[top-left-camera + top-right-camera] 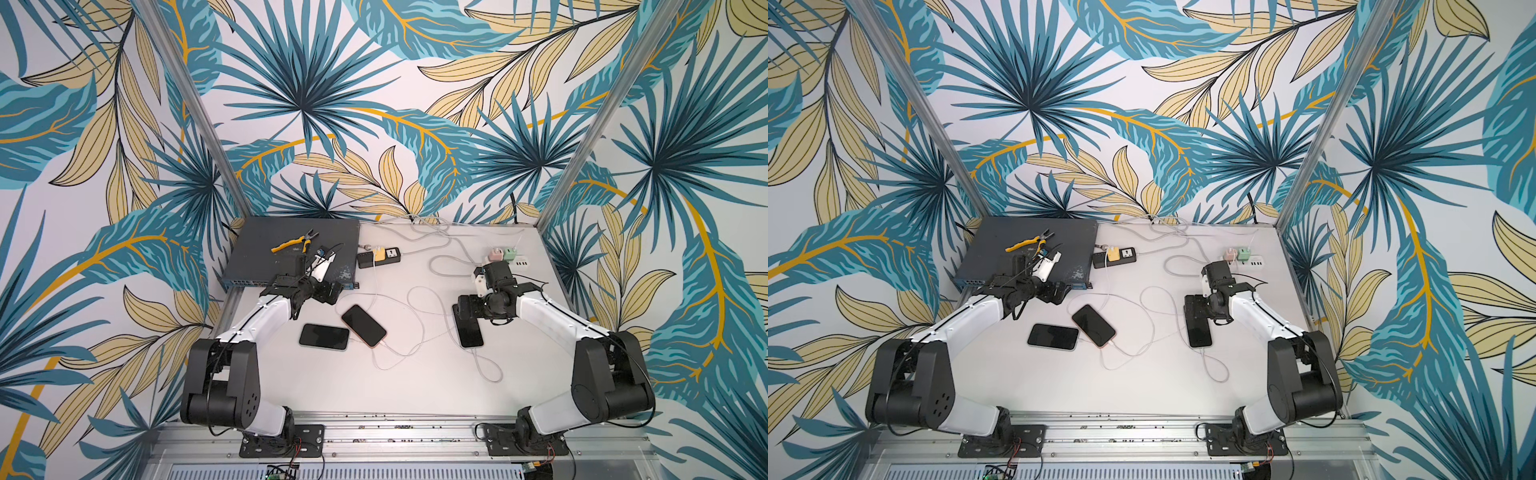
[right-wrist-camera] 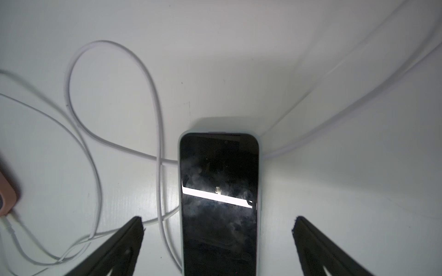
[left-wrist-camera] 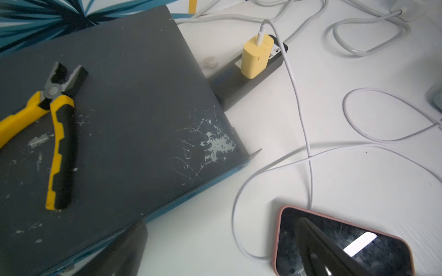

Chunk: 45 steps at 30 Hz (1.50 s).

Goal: Unplug the charging cable from the phone
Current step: Pick up the phone at the center of the board.

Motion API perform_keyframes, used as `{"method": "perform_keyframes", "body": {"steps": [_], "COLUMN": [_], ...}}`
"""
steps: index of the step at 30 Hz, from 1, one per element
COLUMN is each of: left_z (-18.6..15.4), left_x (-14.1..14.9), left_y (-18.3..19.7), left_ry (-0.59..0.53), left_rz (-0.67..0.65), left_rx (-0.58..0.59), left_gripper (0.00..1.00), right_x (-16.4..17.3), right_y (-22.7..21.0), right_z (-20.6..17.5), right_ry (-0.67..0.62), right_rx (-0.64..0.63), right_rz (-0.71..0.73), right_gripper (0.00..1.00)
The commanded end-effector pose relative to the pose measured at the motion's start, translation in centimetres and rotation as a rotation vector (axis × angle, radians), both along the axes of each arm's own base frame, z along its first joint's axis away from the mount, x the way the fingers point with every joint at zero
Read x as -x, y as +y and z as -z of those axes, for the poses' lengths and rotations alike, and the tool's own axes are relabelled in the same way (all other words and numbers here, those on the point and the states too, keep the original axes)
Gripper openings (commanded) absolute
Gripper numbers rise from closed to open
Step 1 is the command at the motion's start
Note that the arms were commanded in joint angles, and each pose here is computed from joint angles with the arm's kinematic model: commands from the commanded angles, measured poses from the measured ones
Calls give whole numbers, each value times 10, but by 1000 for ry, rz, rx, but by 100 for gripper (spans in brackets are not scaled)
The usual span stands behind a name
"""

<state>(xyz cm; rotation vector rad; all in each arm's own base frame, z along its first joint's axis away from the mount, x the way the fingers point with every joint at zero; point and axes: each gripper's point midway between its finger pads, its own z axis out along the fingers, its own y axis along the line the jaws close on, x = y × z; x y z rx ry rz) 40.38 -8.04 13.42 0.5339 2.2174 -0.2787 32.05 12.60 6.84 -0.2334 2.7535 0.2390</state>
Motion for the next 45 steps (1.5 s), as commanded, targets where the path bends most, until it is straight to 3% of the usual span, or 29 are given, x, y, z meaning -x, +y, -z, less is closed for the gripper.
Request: {"method": "perform_keyframes", "body": {"steps": [1,17,34,45], "left_z": [-2,1,1,0], "left_x": [2,3,4,3], "left_y": [-1,0,-1,-2], "left_ry": [16,27,25,24], "left_rz": [15,7,14,19], "left_rx": [3,-1,-2,0], "left_gripper": [100,100,100,100], "right_x": [13,16,12,7], "right_y": [-6,-1,-3,8], "right_z": [16,52,60,54], "right_ry": [75,114,96,64], "right_rx": [63,115,211,174], "right_rz": [21,40,41,23], "right_gripper": [100,100,99,100]}}
